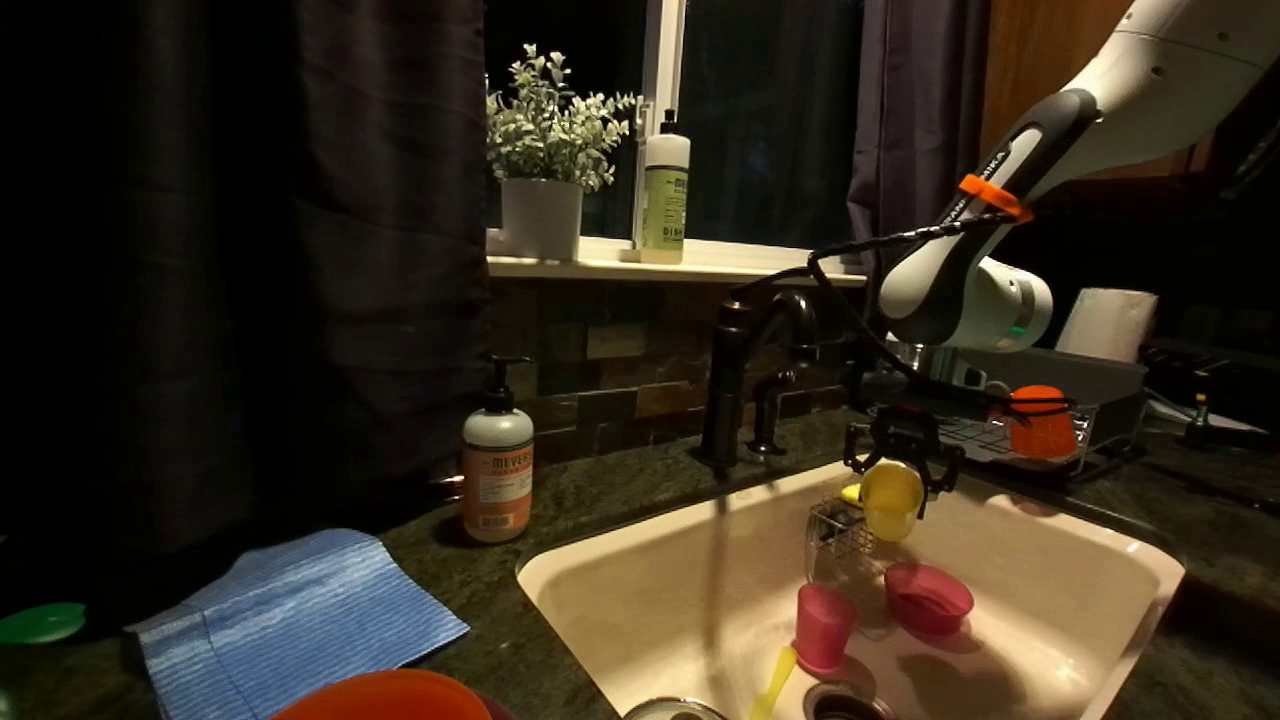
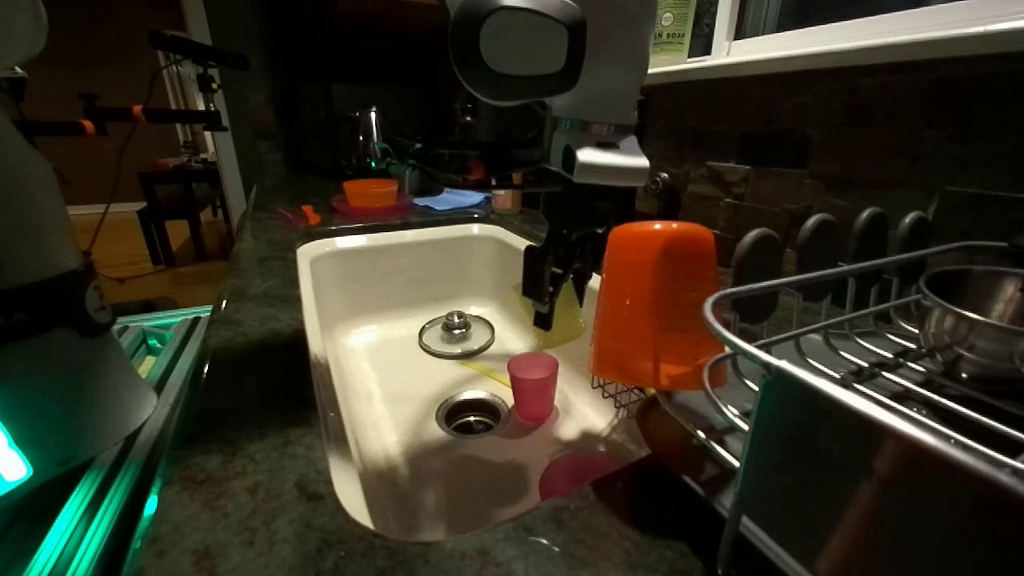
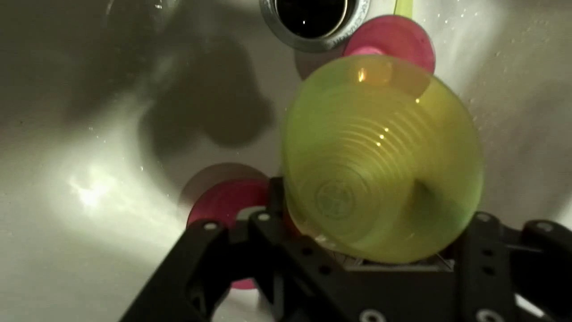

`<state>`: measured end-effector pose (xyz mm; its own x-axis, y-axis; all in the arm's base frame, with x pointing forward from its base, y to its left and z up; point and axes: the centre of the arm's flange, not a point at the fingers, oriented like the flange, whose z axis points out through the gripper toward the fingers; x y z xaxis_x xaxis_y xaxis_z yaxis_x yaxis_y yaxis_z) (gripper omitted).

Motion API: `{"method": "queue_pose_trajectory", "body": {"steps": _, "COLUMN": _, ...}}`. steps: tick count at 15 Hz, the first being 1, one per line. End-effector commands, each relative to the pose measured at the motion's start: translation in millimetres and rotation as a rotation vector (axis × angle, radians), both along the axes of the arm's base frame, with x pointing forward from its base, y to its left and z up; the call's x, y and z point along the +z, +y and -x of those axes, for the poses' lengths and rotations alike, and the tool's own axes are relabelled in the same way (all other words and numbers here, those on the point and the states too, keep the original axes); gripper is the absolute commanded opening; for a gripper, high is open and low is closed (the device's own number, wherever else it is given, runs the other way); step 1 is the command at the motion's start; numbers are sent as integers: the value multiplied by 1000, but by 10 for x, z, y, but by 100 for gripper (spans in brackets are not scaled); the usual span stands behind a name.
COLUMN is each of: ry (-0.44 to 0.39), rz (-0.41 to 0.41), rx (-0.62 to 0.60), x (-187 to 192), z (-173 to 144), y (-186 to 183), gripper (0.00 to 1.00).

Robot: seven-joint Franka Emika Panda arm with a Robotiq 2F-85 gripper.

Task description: Put the yellow cup on the dishrack.

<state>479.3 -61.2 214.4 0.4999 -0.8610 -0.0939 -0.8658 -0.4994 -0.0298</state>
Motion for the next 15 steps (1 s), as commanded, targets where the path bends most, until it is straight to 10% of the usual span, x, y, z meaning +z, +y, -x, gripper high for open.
{"method": "queue_pose_trajectory", "body": {"steps": 1, "ry": -55, "rz": 111, "rx": -13, "x": 293, "z": 75, "y": 17, "gripper": 47}}
{"method": "queue_pose_trajectory", "body": {"steps": 15, "ry": -315, "rz": 366, "rx": 33, "x": 1351, "z": 44, "y": -137, "gripper": 47}}
